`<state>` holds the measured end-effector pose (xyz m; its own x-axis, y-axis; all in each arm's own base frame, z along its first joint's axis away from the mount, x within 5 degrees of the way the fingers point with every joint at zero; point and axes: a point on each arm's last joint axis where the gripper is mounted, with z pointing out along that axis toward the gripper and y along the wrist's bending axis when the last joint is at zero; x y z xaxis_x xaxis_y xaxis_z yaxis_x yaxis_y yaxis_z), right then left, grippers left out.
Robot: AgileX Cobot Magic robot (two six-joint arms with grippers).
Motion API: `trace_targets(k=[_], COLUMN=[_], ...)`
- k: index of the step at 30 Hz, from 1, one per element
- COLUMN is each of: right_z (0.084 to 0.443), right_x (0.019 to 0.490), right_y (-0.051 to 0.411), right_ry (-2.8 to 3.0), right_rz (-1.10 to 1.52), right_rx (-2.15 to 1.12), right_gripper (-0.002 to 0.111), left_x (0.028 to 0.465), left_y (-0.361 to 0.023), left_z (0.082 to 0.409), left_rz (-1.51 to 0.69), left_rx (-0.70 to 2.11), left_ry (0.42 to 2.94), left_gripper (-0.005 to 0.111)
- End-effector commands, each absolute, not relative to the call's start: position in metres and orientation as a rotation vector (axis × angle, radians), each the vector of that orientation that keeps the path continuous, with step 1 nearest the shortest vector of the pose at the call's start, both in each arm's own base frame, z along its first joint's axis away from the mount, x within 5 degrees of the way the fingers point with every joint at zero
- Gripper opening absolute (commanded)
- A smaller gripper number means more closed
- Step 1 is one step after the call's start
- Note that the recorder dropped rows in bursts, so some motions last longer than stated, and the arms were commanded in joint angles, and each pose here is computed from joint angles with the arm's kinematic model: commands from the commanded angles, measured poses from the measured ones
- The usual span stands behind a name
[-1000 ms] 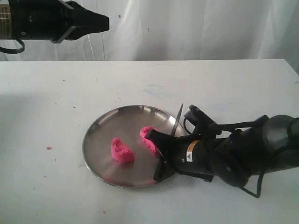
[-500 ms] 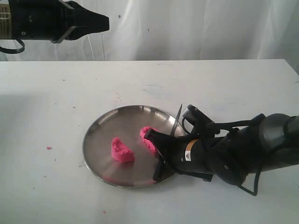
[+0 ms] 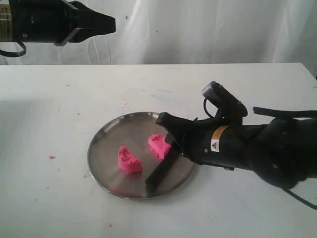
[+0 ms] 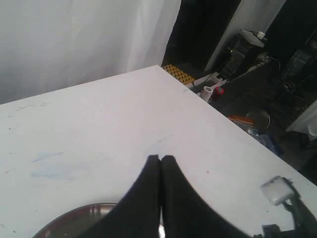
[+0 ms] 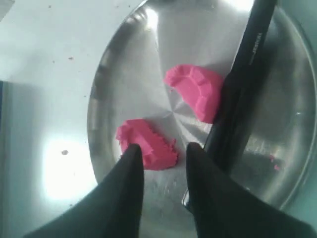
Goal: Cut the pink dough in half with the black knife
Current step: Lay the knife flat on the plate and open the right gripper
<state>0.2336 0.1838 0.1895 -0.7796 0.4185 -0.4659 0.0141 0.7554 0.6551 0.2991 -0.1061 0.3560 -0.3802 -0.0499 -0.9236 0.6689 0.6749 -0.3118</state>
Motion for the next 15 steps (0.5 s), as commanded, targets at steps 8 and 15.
trace_targets(k=[8, 15], right_z=[0.273, 0.318], right_x=[0.152, 0.124], right_y=[0.164, 0.148], right_ry=[2.009, 1.738], right_rz=[0.81, 0.675], right_rx=[-0.407, -0.709], right_gripper=[0.0, 0.0], left_x=[0.296, 0.296], left_y=[-0.106, -0.106], left_z=[0.358, 0.358], left_rz=[-0.828, -0.828], left_rx=[0.497, 0.497], left_ry=[1.808, 1.808], left_gripper=[0.0, 0.0])
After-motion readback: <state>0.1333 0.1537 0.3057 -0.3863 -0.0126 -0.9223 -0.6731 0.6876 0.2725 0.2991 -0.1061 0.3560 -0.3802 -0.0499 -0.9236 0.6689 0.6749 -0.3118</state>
